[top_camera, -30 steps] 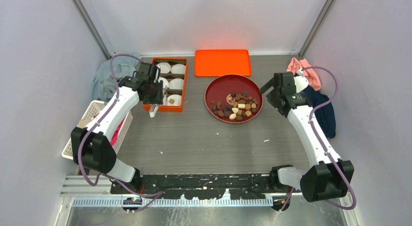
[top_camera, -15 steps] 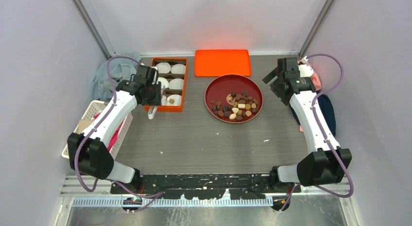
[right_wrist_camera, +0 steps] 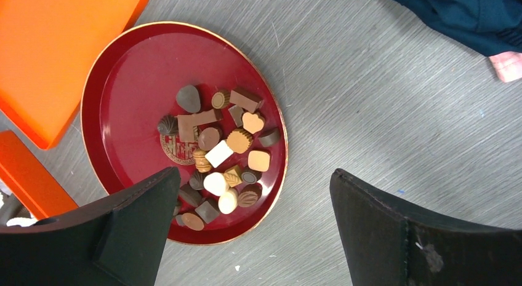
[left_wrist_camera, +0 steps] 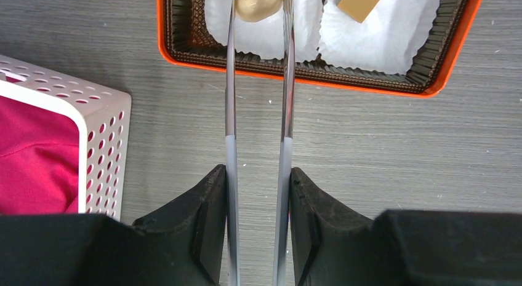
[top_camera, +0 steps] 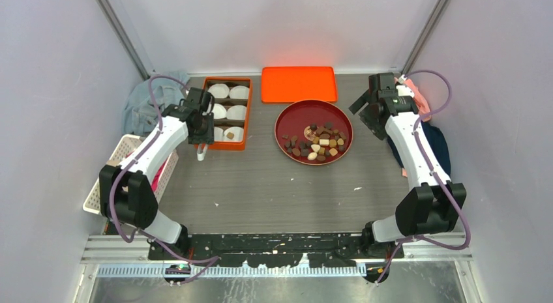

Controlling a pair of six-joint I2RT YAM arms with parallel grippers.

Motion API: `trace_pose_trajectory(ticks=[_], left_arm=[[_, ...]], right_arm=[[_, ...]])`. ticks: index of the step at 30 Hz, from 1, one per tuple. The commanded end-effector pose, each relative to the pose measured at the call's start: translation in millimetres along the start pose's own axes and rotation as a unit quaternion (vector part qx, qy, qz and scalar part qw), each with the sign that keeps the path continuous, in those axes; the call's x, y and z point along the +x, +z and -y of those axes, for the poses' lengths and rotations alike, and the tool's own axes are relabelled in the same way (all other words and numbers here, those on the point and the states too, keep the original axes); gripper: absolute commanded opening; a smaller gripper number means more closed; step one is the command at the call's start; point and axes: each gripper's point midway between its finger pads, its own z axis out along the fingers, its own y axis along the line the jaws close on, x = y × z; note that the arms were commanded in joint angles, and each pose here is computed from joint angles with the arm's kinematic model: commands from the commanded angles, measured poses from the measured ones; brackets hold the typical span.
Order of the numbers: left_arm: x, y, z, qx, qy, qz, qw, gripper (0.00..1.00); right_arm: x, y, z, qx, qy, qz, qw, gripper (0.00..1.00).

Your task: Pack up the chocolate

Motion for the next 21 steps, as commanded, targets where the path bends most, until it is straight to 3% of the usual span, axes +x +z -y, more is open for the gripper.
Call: trace_pose_trajectory(ticks=[1,15,21], left_arm=[[-16.0,-6.1,-2.2,0.001,-0.007,0.019,1.000,0.00],[-11.6,8.0,2.0,0.009,-0.005,0.000,1.000,0.00],[-12.6,8.6,1.0,0.006,-0.002,-0.001,1.000,0.13]], right_arm=[[-21.1,-12.3,-17.5,-0.031,0.012,0.025,0.999,0.97],[-19.5,-10.7,-16.9,-0.037,0.012,0.029,0.999,0.97],[-18.4,-11.1,-17.4,-0.039,0.015,0.026,0.999,0.96]])
